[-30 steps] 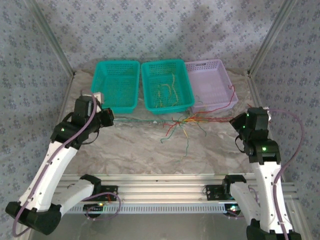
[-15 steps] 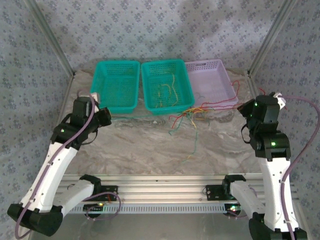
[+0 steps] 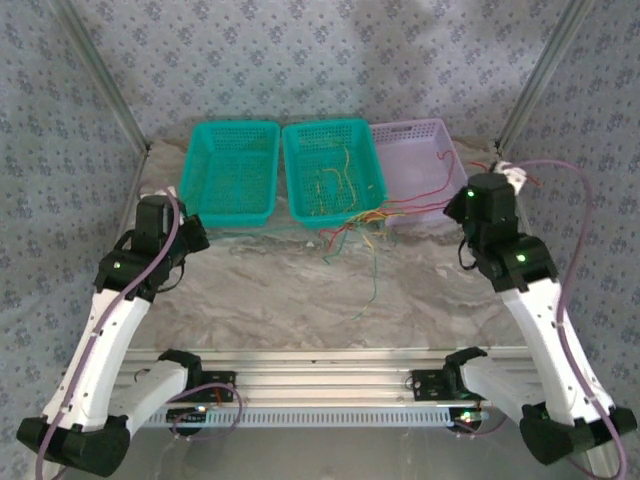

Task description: Untangle the cables

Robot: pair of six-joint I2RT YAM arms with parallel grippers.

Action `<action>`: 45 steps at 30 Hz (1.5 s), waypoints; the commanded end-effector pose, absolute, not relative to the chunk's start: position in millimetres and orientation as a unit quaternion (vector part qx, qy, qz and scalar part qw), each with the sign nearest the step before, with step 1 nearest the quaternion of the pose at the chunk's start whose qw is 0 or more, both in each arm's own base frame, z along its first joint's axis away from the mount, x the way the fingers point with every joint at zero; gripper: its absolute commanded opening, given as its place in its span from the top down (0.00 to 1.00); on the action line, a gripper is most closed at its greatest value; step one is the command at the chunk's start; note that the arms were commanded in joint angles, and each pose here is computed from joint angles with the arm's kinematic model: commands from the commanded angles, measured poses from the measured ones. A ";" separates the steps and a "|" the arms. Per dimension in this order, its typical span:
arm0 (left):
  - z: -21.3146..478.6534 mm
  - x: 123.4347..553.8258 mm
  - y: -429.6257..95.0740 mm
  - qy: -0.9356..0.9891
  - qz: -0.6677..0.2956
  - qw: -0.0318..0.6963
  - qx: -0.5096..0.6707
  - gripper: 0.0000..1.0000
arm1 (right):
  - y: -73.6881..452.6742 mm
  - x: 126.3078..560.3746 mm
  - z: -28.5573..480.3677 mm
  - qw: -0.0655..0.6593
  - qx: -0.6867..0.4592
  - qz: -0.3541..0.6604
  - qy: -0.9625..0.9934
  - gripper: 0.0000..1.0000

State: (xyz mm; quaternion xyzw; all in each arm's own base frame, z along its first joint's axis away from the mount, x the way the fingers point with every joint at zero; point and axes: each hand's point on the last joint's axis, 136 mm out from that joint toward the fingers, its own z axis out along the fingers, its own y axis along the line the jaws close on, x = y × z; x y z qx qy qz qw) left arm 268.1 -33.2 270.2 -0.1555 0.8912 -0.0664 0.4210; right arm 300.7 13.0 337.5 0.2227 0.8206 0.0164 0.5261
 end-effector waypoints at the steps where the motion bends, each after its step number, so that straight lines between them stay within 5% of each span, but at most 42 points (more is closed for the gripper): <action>1: 262.5 261.3 -9.8 0.897 -0.007 0.410 -0.167 1.00 | 3.9 302.7 312.4 0.522 0.214 -0.037 0.825 1.00; 7: 257.9 273.2 -56.5 0.908 -0.118 0.386 -0.114 1.00 | 53.2 311.5 261.1 0.474 0.185 0.073 0.858 1.00; 12: 257.3 277.2 -92.5 0.905 -0.200 0.370 -0.070 0.51 | 84.1 313.5 242.3 0.448 0.142 0.126 0.874 1.00; 18: 255.0 273.2 -124.9 0.903 -0.247 0.352 -0.022 0.20 | 102.0 313.9 215.3 0.410 0.116 0.140 0.894 1.00; 30: 229.1 267.7 -241.2 0.900 -0.309 0.293 0.093 0.16 | 146.4 311.3 241.3 0.446 0.044 0.226 0.865 1.00; 45: 158.3 258.9 -310.7 0.917 -0.313 0.202 0.142 0.20 | 175.6 297.6 277.0 0.486 -0.019 0.316 0.815 1.00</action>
